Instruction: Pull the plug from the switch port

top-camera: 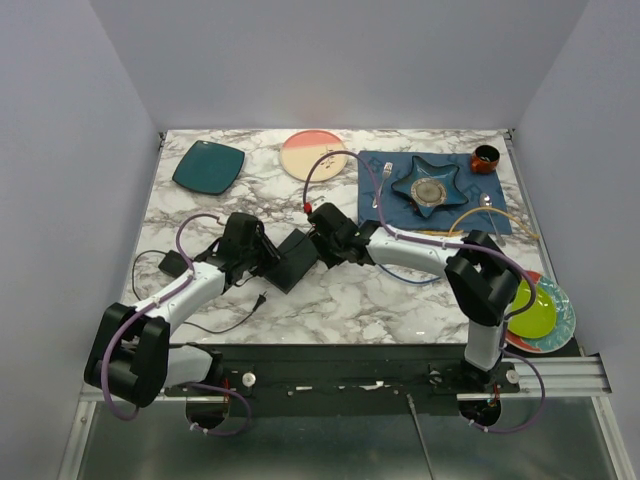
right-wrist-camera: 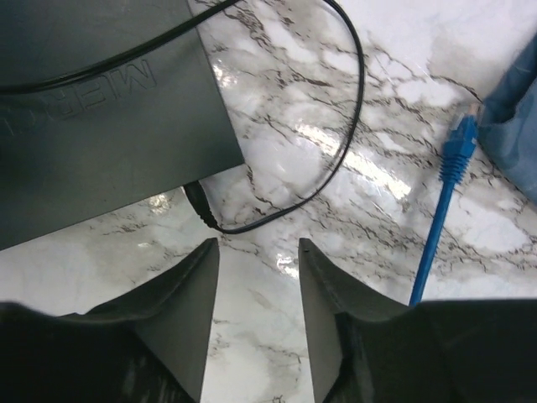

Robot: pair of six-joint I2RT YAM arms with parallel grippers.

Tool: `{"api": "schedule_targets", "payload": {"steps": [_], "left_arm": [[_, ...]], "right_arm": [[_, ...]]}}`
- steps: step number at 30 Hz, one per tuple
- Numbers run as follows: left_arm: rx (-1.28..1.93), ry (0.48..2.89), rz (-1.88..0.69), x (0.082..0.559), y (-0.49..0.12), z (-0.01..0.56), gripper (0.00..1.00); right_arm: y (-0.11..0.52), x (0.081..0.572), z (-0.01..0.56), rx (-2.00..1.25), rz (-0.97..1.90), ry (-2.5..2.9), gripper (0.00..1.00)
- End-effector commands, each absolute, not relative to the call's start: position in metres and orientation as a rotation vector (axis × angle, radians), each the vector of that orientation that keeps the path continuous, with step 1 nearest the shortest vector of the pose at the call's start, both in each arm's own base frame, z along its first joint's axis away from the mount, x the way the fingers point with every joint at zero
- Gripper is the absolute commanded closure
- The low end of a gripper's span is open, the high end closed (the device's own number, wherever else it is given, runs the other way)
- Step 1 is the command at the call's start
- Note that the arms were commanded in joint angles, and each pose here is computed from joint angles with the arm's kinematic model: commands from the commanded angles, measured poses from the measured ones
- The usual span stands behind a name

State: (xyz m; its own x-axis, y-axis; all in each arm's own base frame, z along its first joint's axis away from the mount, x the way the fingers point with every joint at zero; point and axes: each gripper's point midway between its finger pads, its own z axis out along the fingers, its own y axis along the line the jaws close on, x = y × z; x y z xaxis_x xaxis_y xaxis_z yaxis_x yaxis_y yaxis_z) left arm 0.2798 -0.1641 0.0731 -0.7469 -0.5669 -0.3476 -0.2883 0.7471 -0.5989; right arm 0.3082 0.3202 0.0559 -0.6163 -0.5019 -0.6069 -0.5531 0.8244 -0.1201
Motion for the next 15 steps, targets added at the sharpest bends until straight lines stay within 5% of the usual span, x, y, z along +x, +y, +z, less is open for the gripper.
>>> {"api": "schedule_targets", "payload": {"steps": [1, 15], "left_arm": [[-0.618, 2.444, -0.753, 0.274, -0.171, 0.069, 0.59], [-0.629, 2.448, -0.787, 0.267, -0.173, 0.064, 0.59]], "right_arm": [[0.342, 0.312, 0.053, -0.887, 0.158, 2.308, 0.52], [0.360, 0.313, 0.037, -0.943, 0.218, 2.328, 0.45]]}}
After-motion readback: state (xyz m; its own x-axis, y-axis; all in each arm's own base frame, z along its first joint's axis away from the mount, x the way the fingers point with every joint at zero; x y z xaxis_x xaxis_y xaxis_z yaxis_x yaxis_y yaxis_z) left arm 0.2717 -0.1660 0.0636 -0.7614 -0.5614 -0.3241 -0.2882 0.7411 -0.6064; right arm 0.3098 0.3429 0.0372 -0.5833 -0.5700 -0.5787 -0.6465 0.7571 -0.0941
